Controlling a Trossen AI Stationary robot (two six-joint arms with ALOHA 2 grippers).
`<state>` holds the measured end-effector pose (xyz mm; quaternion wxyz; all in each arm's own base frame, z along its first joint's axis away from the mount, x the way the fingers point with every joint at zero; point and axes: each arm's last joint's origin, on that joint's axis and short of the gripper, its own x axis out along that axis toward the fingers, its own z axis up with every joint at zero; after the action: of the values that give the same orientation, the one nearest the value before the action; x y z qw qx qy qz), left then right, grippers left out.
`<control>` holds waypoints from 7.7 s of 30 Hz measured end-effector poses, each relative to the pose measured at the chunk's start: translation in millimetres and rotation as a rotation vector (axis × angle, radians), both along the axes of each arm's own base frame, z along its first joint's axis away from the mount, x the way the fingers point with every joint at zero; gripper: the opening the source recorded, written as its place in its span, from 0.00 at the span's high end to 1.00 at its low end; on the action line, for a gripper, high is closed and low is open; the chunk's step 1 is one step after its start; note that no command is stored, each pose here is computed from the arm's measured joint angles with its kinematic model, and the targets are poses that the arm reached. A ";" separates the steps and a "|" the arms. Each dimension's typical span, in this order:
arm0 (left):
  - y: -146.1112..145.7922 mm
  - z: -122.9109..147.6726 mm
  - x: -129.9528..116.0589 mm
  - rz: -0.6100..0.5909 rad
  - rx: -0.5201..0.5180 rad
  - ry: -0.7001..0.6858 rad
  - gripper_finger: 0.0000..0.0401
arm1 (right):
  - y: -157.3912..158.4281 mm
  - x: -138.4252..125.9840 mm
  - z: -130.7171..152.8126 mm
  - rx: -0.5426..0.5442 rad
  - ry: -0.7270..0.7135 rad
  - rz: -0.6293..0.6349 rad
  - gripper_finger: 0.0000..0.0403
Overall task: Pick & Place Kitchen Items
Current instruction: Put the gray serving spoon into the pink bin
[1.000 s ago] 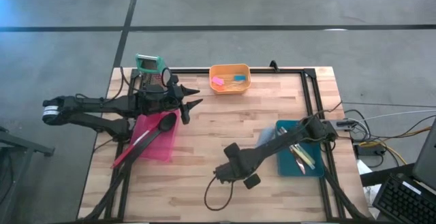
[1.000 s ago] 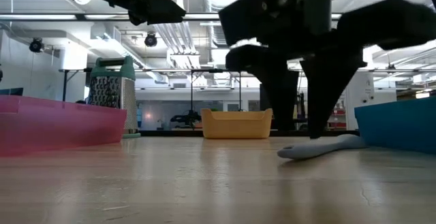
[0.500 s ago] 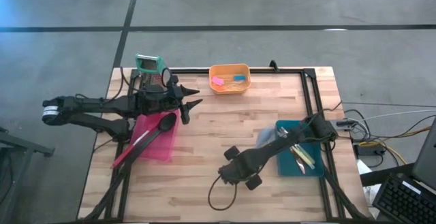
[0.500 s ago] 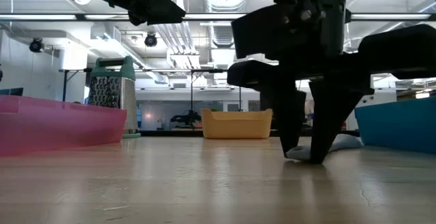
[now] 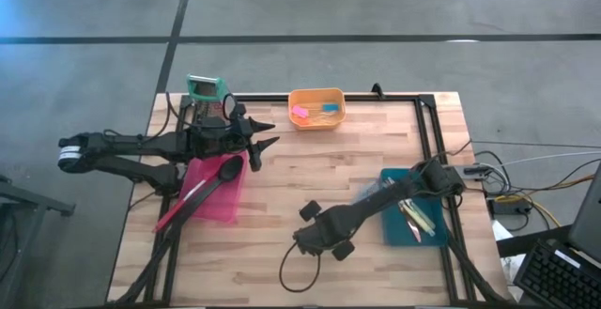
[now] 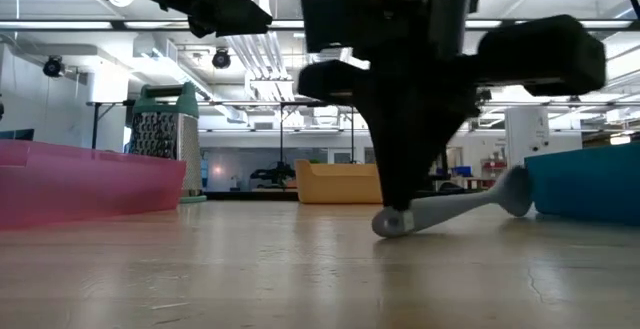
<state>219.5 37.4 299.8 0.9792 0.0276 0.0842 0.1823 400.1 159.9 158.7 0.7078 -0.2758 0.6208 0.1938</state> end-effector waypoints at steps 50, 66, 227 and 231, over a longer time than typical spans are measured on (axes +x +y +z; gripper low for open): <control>-0.8 0.2 -5.3 0.000 -0.003 0.024 0.56 | -93.4 -26.6 -20.1 -0.165 0.389 -0.245 0.68; -0.7 0.2 -5.3 0.000 -0.003 0.025 0.56 | -85.5 -27.4 -8.2 -0.065 0.354 -0.345 0.73; -30.8 -46.5 75.8 -0.270 -0.046 0.474 0.85 | -96.7 8.4 97.6 -0.534 -0.183 -0.556 0.85; -31.4 -45.7 76.1 -0.279 -0.046 0.466 0.85 | -96.0 10.2 100.9 -0.523 -0.213 -0.579 0.68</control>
<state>295.6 6.0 254.0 0.9494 0.0577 0.3070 0.0323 410.3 63.9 259.6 0.6995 -0.2789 0.6243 -0.2079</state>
